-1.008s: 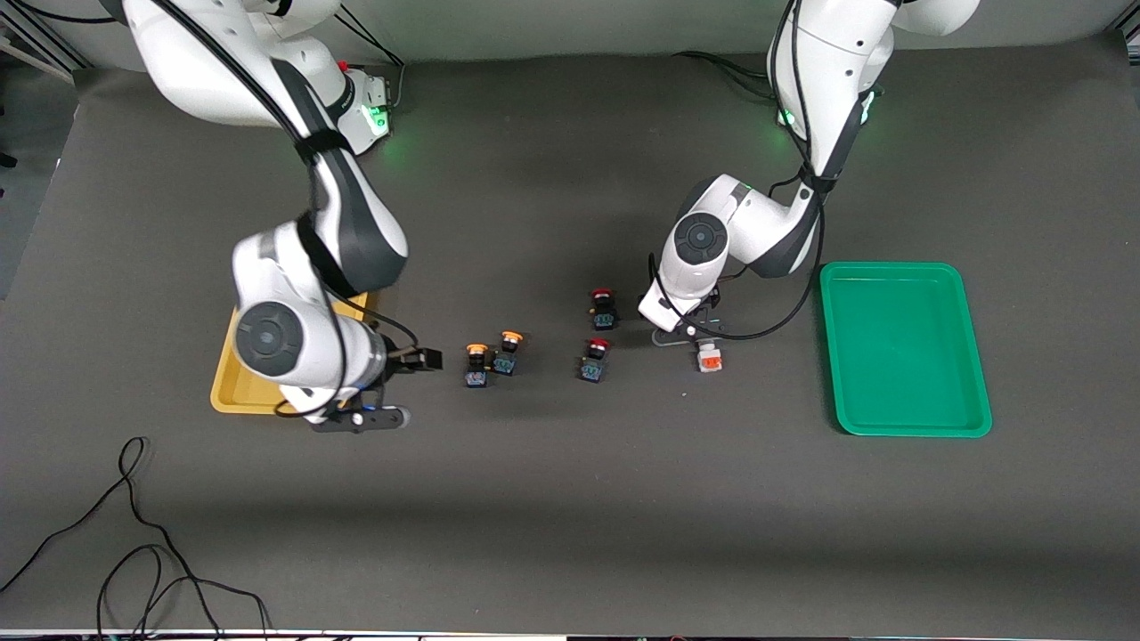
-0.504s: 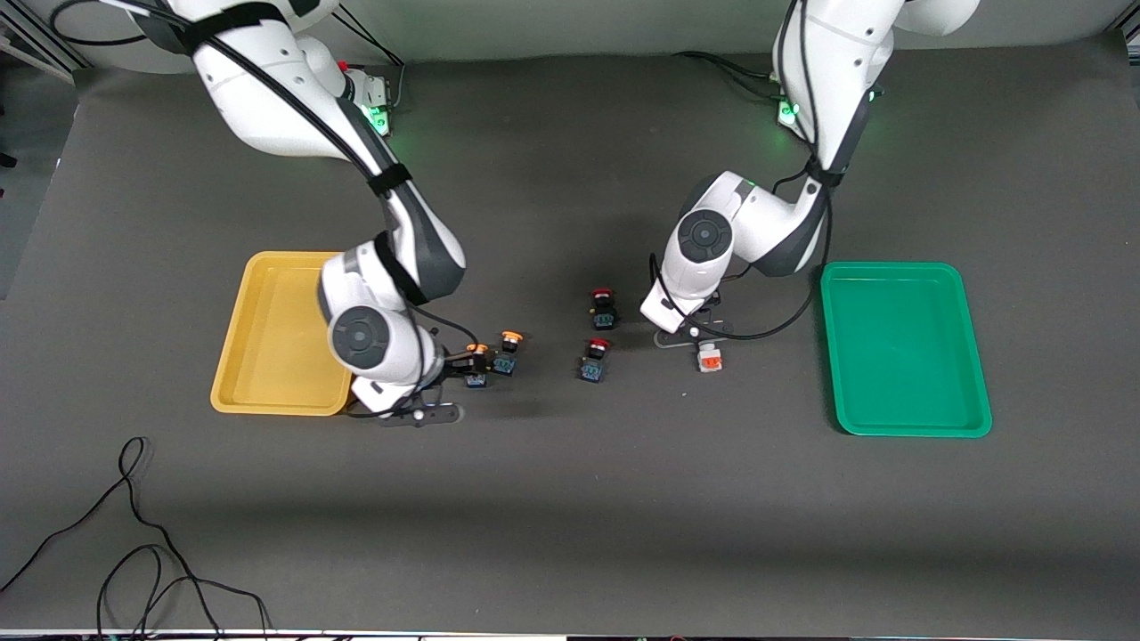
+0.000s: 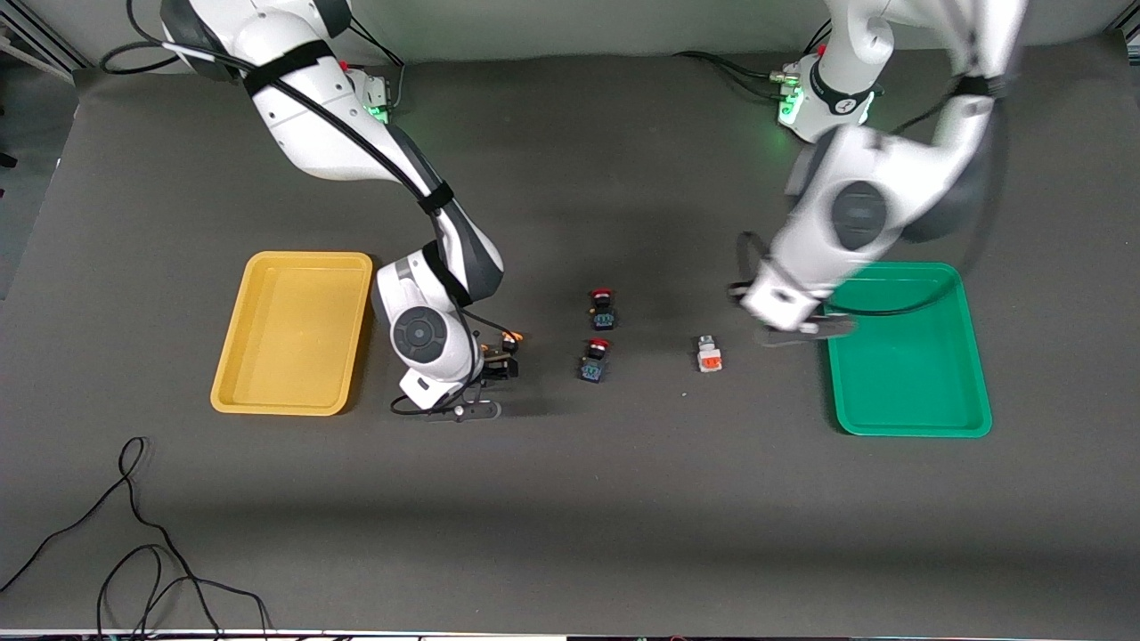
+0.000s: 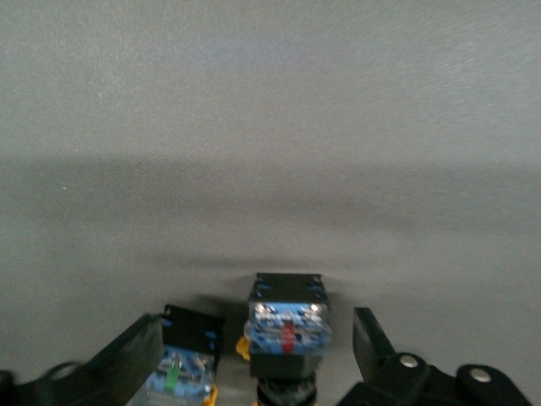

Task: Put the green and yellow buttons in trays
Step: 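Lower the green-top button into the green tray and open the left gripper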

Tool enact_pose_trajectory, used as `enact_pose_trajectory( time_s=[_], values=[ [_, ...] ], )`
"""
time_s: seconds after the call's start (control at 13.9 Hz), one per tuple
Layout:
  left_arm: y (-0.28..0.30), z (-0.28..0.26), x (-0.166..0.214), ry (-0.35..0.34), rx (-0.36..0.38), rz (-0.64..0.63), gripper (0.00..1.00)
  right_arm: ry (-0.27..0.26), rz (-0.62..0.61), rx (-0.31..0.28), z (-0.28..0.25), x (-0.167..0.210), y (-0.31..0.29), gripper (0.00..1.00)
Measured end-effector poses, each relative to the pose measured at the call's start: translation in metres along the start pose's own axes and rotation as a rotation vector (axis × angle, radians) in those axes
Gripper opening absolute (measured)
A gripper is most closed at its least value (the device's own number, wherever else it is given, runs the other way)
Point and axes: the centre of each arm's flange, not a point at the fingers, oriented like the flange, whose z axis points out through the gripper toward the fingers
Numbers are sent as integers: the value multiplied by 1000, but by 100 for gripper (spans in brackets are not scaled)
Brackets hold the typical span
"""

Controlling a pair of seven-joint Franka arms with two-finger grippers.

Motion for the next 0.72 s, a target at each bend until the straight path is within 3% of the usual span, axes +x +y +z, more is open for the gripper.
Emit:
enact_pose_trajectory(
  time_s=[0.36, 0.72],
  values=[
    [-132, 14, 47, -17, 14, 7, 41, 4, 11, -13, 8, 0, 7, 99],
    [-164, 115, 79, 11, 17, 58, 41, 20, 27, -18, 0, 6, 17, 99]
  ],
)
